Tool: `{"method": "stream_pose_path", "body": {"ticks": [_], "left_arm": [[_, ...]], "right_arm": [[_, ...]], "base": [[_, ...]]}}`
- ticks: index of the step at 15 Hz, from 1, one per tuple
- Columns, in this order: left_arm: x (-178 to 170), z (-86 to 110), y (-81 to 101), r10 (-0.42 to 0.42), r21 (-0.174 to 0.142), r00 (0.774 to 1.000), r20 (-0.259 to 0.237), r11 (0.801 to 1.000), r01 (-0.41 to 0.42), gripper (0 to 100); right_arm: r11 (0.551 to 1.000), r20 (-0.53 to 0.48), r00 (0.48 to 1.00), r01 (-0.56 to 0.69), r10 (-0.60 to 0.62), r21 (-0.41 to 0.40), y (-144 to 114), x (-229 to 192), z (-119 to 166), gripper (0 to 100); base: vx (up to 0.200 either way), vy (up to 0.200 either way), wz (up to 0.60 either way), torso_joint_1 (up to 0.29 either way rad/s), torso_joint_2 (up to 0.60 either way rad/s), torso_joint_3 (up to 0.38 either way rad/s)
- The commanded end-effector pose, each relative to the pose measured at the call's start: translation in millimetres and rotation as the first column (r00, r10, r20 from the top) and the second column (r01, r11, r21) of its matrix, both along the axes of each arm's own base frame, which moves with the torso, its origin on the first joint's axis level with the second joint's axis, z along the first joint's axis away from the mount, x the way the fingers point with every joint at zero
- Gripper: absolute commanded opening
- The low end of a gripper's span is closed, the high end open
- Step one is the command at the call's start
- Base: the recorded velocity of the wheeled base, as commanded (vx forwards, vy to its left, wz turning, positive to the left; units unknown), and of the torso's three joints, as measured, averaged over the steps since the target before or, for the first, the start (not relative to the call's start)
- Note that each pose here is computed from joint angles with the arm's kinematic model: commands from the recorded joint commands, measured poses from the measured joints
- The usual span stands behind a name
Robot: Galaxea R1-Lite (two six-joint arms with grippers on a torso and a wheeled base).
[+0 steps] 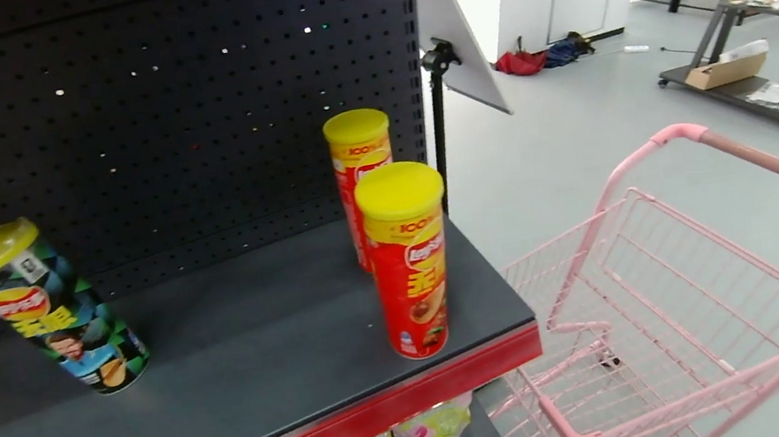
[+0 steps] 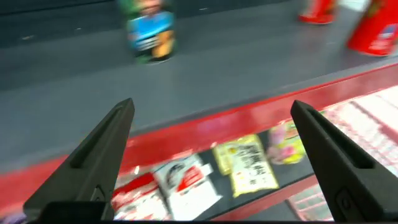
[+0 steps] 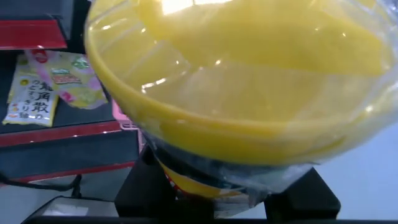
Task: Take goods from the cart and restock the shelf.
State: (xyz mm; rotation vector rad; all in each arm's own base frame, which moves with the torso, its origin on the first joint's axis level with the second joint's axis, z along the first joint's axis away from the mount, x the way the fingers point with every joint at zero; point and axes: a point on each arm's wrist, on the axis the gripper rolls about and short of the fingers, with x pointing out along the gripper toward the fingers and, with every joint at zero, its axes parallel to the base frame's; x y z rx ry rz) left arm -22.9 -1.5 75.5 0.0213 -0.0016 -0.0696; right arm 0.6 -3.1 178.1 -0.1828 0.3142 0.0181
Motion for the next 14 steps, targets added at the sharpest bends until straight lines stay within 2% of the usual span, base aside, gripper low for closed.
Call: {"method": "stream_pose_path", "body": {"ticks": [1, 3, 6, 8, 11, 14], "left_arm": [[0.1, 0.0, 0.0, -0.001, 0.0, 1.0, -0.001, 1.0, 0.001, 100], [0.1, 0.0, 0.0, 0.001, 0.0, 1.0, -0.001, 1.0, -0.001, 100], [0.1, 0.0, 0.0, 0.001, 0.002, 1.0, -0.001, 1.0, -0.001, 100], [0.1, 0.0, 0.0, 0.001, 0.002, 1.0, -0.001, 1.0, -0.001, 100], [-0.1, 0.6, 0.0, 0.001, 0.008, 1.0, 0.003, 1.0, -0.001, 100], [-0.1, 0.4, 0.0, 0.001, 0.005, 1.0, 0.001, 1.0, -0.001, 100]], "right_arm": [[1.0, 0.001, 1.0, -0.001, 0.001, 0.0, 0.0, -0.3, -0.1, 0], [1.0, 0.003, 1.0, -0.001, 0.001, 0.0, -0.1, -0.5, -0.1, 0], [1.0, 0.012, 1.0, 0.0, 0.0, 0.004, -0.2, -1.5, 0.2, 0], [1.0, 0.08, 0.997, 0.005, -0.007, 0.03, -0.1, -1.0, 5.7, 0], [0.998, 0.111, 0.994, 0.01, -0.016, 0.055, -0.6, -4.3, 5.8, 0], [0.998, 0.106, 0.994, 0.008, -0.014, 0.055, -0.9, -6.4, -0.9, 0]], "base": [[0.0, 0.0, 0.6, 0.007, 0.0, 0.002], [0.0, 0.0, 0.6, 0.002, 0.0, -0.002], [0.0, 0.0, 0.0, 0.0, 0.0, 0.0], [0.0, 0.0, 0.0, 0.0, 0.0, 0.0], [0.0, 0.0, 0.0, 0.0, 0.0, 0.0], [0.0, 0.0, 0.0, 0.0, 0.0, 0.0]]}}
